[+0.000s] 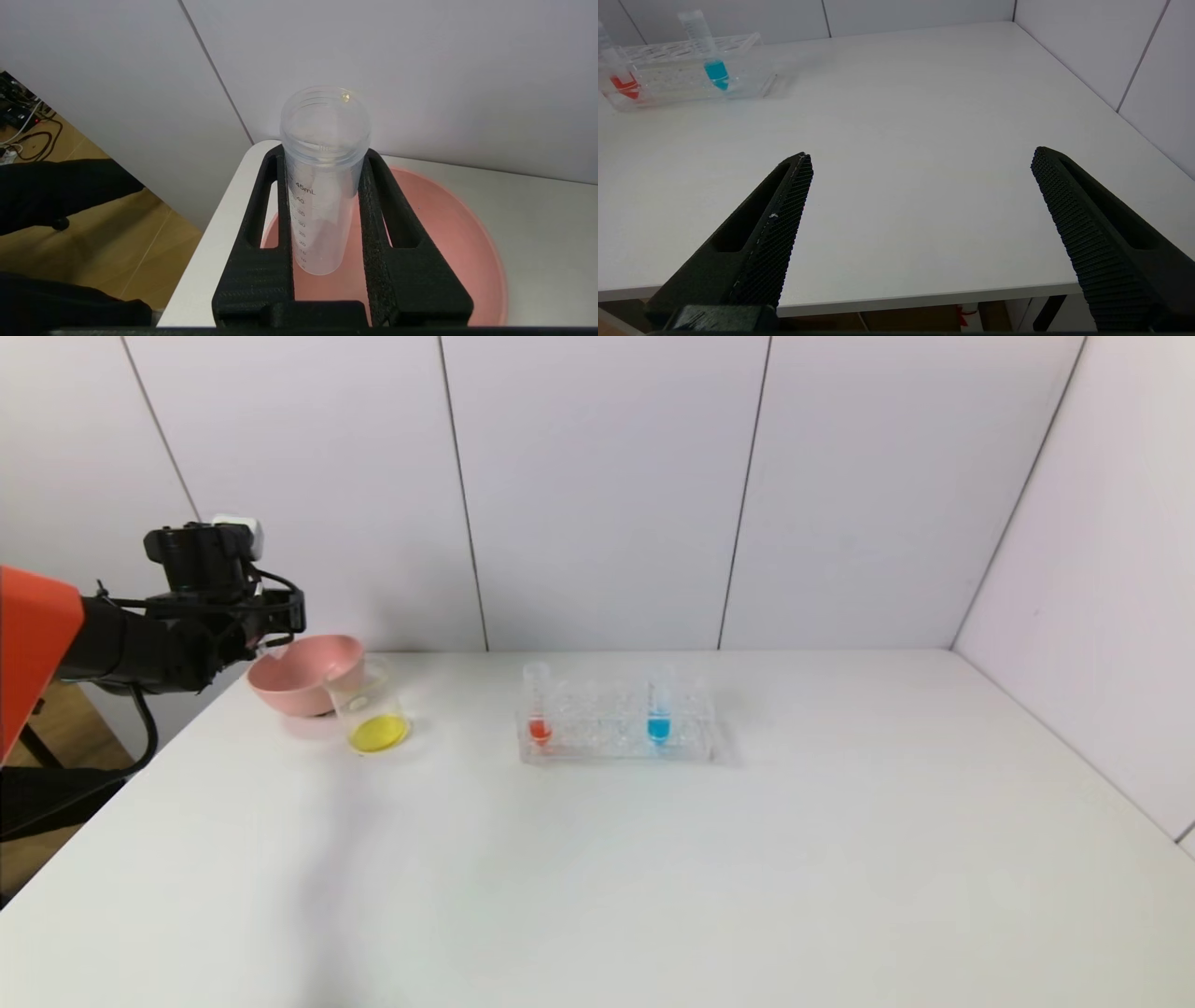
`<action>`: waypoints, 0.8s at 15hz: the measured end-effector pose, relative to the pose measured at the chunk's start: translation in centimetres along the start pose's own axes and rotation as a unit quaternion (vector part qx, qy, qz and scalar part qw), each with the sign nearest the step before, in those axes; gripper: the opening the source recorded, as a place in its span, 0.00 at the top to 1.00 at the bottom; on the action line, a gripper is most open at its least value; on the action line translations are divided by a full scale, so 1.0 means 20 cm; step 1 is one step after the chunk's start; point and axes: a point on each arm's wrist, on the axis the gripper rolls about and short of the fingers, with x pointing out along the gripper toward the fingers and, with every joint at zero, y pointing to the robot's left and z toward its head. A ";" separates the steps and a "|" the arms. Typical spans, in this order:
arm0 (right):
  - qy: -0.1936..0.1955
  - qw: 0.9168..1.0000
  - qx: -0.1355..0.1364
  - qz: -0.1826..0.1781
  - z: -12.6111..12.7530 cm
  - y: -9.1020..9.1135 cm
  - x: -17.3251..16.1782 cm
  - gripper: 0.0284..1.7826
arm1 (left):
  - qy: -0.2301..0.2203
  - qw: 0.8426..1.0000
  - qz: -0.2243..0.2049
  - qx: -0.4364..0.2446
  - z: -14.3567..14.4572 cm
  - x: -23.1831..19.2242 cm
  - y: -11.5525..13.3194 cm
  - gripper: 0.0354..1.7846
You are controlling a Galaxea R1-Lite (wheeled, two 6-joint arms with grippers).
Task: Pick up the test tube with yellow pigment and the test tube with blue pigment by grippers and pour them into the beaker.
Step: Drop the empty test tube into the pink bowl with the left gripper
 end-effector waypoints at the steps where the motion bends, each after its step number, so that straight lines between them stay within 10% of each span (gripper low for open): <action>1: 0.000 1.000 0.000 0.000 0.00 0.00 0.00 0.04 | 0.002 1.000 0.000 0.000 -0.01 0.01 0.00 0.77; 8: 0.000 1.000 0.000 0.000 0.00 0.00 0.00 0.04 | 0.008 1.000 0.002 0.003 -0.06 0.04 -0.01 0.76; 12: 0.000 1.000 0.000 0.000 0.00 0.00 0.00 0.04 | 0.007 1.000 0.002 0.001 -0.06 0.04 -0.01 0.55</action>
